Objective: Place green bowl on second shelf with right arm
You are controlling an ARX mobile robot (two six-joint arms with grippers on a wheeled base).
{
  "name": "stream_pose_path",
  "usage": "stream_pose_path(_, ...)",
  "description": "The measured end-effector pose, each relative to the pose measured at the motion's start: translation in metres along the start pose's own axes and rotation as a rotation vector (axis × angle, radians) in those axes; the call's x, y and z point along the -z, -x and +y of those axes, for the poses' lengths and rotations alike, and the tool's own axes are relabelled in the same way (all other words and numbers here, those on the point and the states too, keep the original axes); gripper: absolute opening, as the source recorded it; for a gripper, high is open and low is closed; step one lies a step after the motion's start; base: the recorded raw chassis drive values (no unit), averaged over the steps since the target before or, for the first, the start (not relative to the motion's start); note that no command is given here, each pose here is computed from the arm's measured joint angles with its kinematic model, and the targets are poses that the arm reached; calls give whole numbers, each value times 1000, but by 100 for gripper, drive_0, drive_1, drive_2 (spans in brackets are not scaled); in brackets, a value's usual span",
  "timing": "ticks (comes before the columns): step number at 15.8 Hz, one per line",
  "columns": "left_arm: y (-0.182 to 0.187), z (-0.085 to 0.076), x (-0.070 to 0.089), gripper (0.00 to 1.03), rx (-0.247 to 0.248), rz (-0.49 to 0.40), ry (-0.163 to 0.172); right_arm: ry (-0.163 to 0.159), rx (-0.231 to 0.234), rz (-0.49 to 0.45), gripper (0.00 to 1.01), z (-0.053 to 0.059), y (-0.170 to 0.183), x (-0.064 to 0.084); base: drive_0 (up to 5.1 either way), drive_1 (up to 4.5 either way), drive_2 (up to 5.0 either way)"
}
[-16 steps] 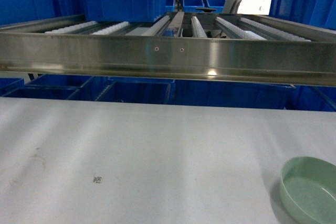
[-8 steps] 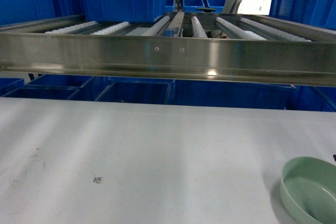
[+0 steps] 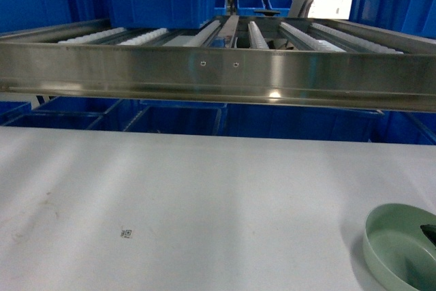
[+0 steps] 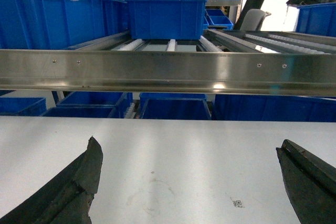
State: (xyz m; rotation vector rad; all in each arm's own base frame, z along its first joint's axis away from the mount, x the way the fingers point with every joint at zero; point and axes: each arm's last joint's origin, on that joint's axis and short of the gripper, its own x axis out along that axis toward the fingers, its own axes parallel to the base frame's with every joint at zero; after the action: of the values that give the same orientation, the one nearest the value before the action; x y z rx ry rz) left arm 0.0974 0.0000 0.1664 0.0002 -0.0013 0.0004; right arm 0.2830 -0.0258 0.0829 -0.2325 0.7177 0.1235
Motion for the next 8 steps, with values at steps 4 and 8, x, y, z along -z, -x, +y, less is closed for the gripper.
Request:
stream_pose_path(4,0,0,0,98,0,0,0,-16,-1,27,98,-7,-10,3,0,0,0)
stream_pose_path(8,0,0,0,98,0,0,0,-23,-12,37,98,-6,-17,5,0,0,0)
